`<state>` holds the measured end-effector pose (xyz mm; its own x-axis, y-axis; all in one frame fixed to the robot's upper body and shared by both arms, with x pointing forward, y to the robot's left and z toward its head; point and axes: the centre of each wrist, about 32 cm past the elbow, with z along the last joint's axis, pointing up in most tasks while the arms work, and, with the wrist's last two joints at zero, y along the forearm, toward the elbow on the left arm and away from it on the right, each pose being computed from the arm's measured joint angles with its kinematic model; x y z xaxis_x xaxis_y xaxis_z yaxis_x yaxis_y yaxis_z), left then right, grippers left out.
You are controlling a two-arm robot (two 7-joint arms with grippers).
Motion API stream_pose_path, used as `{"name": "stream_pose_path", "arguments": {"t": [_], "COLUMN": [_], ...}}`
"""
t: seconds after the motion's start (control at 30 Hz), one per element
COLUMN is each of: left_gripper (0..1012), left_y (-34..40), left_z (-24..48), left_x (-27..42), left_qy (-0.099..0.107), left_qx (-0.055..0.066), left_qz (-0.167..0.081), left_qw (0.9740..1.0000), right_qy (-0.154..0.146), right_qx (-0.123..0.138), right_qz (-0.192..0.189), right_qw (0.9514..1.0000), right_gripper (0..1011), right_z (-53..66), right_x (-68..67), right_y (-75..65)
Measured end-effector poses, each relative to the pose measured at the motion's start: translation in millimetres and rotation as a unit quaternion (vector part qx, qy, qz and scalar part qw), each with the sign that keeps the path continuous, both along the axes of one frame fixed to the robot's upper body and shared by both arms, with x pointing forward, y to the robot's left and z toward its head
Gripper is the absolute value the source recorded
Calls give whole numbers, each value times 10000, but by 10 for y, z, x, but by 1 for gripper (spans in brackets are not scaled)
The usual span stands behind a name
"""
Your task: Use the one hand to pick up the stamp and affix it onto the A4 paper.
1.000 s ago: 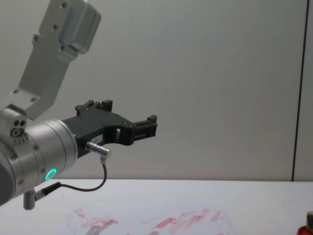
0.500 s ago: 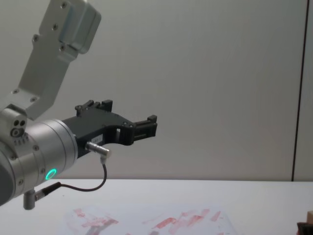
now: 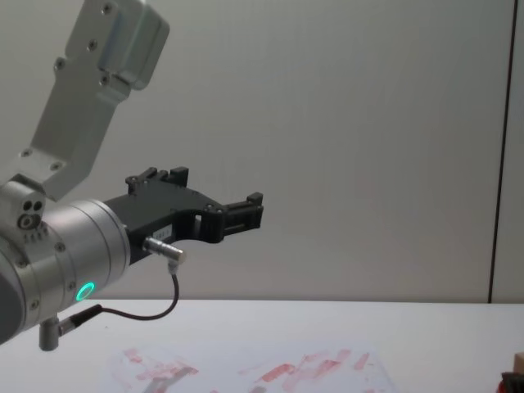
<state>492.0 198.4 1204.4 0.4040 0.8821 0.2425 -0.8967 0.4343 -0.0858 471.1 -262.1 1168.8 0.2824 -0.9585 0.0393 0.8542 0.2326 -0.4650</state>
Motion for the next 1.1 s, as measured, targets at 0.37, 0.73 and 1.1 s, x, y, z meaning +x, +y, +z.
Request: {"name": "stream_pose_path", "arguments": {"t": [0.37,0.73,1.1], "left_gripper": [1002,1002,1002], "left_y": [0,0,0], "left_z": [0,0,0], "left_x": [0,0,0], "left_qy": [0,0,0], "left_qx": [0,0,0], "left_qz": [0,0,0], "left_qw": [10000,10000,10000], "right_qy": [10,-44,-557], "right_qx": [-4,19,333], "right_qz": [14,44,258], "right_qw": [10000,10000,9976], "right_gripper": [306,217,217], "right_z": [-3,2,115], "right_x": [10,17,74], "right_y": [8,11,40]}}
